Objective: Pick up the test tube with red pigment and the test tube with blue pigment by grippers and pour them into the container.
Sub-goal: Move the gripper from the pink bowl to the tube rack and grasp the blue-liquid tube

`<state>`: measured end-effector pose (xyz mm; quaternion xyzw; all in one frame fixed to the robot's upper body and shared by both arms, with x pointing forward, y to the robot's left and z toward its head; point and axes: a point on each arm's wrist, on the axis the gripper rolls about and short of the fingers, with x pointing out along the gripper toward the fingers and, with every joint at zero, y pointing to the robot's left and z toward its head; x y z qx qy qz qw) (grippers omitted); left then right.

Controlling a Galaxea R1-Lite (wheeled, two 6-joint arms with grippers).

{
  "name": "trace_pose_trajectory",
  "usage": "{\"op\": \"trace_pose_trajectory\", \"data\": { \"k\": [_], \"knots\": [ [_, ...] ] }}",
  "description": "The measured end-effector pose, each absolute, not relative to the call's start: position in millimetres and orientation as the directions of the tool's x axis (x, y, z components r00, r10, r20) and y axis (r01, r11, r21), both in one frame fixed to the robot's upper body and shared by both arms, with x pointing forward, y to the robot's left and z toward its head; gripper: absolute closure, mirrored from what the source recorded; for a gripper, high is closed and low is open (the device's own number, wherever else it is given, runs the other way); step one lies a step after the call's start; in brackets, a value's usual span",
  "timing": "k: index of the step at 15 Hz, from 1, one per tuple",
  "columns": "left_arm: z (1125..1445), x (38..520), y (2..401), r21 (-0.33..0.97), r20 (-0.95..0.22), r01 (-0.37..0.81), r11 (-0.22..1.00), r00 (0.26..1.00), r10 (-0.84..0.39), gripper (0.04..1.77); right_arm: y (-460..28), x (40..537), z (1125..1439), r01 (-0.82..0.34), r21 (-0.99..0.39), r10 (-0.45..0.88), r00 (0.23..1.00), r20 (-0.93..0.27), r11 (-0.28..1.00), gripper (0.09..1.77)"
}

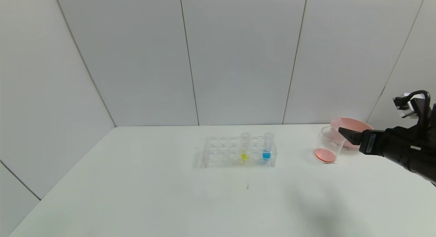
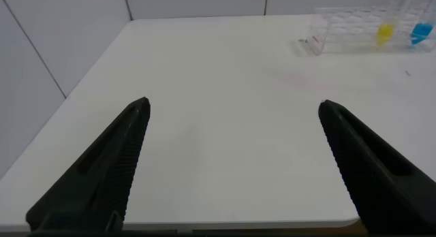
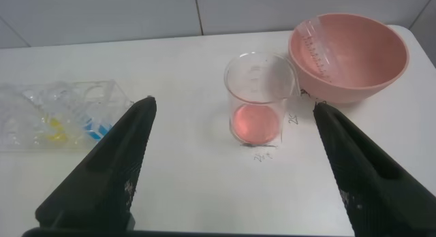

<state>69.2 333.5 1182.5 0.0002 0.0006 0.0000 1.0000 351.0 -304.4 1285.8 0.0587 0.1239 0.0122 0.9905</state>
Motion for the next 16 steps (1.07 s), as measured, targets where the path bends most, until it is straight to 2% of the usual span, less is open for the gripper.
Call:
{"op": "trace_pose_trajectory", "data": {
  "k": [7,12,16],
  "knots": [
    [1182.5,69.2,333.5,0.000,-0.001,0.000,1.000,1.000,0.000,0.05,-161.9,312.8,1258.9,-0.054,0.110,0.073,0.982,-0.172,0.992,0.17],
    [1182.5,69.2,333.5,0.000,-0.001,0.000,1.000,1.000,0.000,0.05,-84.0,325.8,1240.8,-0.103,0.105,0.118,0.982,-0.151,0.989,0.16],
    [1182.5,69.2,333.5,0.001,-0.001,0.000,1.000,1.000,0.000,0.05,-49.9,342.4,1226.5,-0.117,0.055,0.126,0.972,-0.199,0.992,0.16]
  ]
}}
